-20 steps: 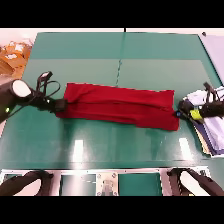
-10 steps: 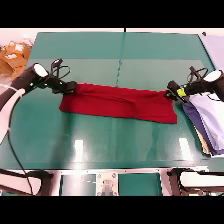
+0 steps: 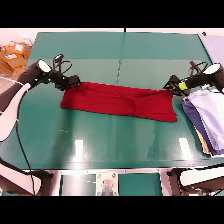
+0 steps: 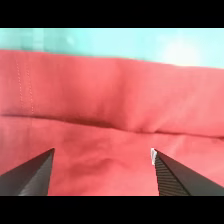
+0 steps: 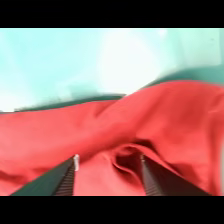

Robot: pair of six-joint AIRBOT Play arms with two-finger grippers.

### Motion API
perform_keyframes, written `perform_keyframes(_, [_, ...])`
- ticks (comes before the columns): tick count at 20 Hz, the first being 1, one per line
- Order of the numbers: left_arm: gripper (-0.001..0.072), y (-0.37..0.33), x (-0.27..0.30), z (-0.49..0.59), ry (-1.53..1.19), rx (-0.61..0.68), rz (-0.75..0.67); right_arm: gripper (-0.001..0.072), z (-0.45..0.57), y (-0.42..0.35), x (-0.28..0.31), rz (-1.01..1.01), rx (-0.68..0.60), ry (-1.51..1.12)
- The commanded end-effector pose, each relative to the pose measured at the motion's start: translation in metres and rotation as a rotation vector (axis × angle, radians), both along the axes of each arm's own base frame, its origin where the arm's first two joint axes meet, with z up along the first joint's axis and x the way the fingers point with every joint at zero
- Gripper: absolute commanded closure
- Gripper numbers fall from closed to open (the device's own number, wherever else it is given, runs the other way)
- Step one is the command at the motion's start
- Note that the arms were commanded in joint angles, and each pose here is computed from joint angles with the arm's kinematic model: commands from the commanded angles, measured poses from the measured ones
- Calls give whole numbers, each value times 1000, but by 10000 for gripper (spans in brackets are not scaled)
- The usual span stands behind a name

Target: Fold the shirts.

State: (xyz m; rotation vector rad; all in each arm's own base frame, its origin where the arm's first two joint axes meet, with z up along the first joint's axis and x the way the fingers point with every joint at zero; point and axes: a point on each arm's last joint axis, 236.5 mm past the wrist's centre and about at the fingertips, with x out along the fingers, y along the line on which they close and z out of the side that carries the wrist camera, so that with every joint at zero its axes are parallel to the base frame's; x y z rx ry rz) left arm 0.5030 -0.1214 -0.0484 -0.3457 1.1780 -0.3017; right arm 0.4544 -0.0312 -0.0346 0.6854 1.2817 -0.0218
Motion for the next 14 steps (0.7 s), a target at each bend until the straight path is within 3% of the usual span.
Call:
perform_keyframes(1, [-11,11,-6,10,40,21,-30,174,16,-27,-27,114,13,46])
perform_keyframes(5, [-11,43,5,46,38,9,20,168,-7,-57,-60,162,50,100])
perform_keyframes(7, [-11,57,6,56,49,-1,49,67,-27,-56,-69,190,77,124])
perform_keyframes(14, [-10,53,-1,57,92,-43,62,67,-72,-26,-58,214,273,119])
